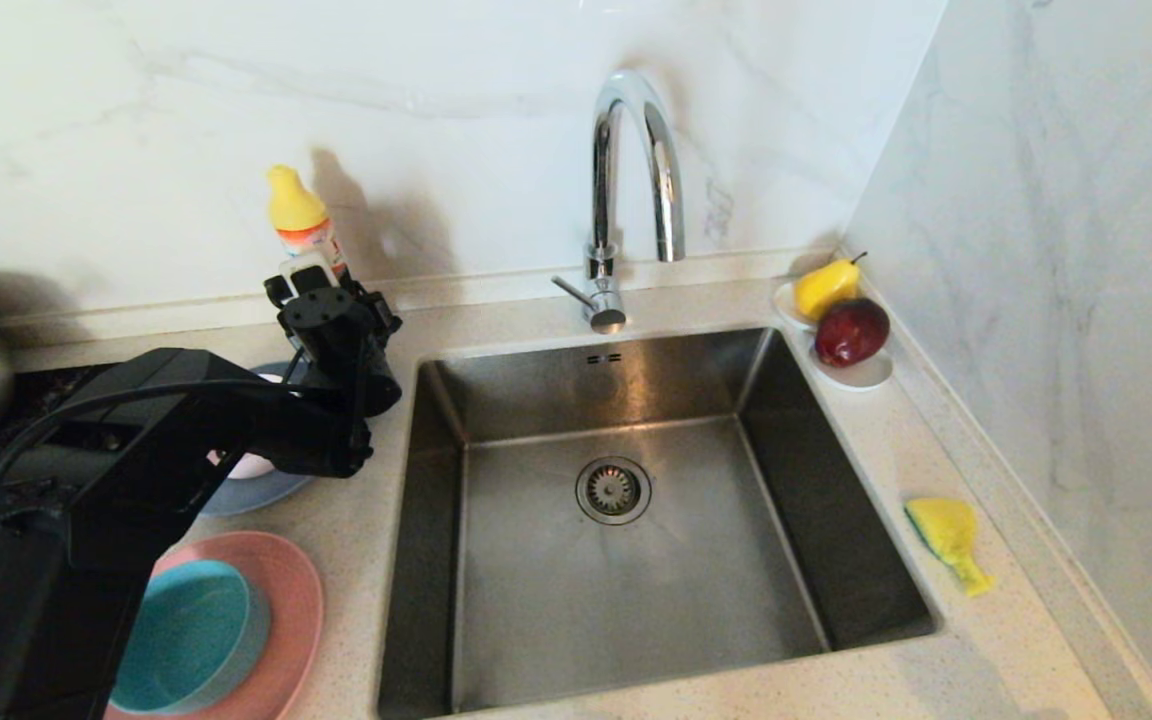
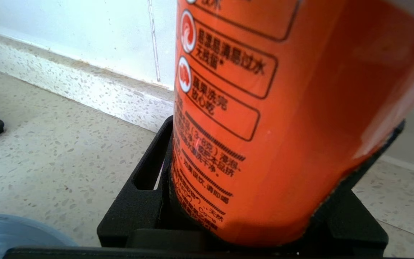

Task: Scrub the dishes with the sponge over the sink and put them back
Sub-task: Place the dish soap on the table

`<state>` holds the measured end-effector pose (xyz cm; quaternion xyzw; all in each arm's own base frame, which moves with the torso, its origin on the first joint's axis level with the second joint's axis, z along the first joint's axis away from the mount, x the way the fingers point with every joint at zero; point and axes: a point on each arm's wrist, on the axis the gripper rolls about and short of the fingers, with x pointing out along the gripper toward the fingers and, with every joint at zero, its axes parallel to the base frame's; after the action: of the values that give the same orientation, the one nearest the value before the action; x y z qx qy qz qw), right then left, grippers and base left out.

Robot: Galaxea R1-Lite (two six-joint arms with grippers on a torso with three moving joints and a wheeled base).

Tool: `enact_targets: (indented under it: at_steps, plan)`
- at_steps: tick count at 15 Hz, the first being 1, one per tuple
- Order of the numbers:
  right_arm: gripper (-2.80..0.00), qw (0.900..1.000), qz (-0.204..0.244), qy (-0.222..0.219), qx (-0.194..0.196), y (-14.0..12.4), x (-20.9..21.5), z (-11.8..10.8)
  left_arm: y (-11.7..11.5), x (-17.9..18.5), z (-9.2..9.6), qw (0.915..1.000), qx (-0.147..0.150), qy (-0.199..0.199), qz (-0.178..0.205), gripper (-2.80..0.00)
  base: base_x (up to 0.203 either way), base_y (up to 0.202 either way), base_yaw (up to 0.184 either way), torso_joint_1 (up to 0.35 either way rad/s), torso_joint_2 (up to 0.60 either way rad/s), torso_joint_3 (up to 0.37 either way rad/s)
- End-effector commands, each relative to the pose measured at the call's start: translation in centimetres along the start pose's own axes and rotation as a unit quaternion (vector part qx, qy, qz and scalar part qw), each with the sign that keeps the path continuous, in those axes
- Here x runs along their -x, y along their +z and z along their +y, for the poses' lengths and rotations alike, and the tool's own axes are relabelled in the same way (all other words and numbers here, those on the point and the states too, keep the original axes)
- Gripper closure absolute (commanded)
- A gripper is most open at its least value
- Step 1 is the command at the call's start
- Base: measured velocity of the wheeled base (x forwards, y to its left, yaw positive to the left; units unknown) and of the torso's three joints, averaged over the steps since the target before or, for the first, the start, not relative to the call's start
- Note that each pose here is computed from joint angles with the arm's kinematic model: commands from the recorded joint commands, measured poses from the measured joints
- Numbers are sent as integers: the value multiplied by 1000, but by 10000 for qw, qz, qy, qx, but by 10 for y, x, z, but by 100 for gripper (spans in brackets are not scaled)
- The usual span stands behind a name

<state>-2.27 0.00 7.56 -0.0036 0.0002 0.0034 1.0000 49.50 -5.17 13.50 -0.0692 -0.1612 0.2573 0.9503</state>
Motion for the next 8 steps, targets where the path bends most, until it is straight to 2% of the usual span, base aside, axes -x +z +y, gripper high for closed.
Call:
enact_targets:
  at_steps: [1, 4, 5, 8]
  plan:
    - [0, 10000, -2, 5, 2, 0, 0, 0, -1, 0, 1, 10000, -16, 29, -6, 0, 0, 0, 0, 0, 0, 0]
    - [0, 10000, -2, 5, 2, 0, 0, 0, -2, -1, 3, 9999, -69, 130, 28, 0, 0, 0, 0, 0, 0, 0]
    - [0, 10000, -2, 5, 2, 0, 0, 0, -3, -1, 3, 9999, -71, 139, 36, -280, 0, 0, 0, 0, 0, 0]
    - [0, 10000, -2, 5, 2, 0, 0, 0, 0, -1, 4, 9999, -27, 143, 0, -280, 0, 0, 0, 0, 0, 0]
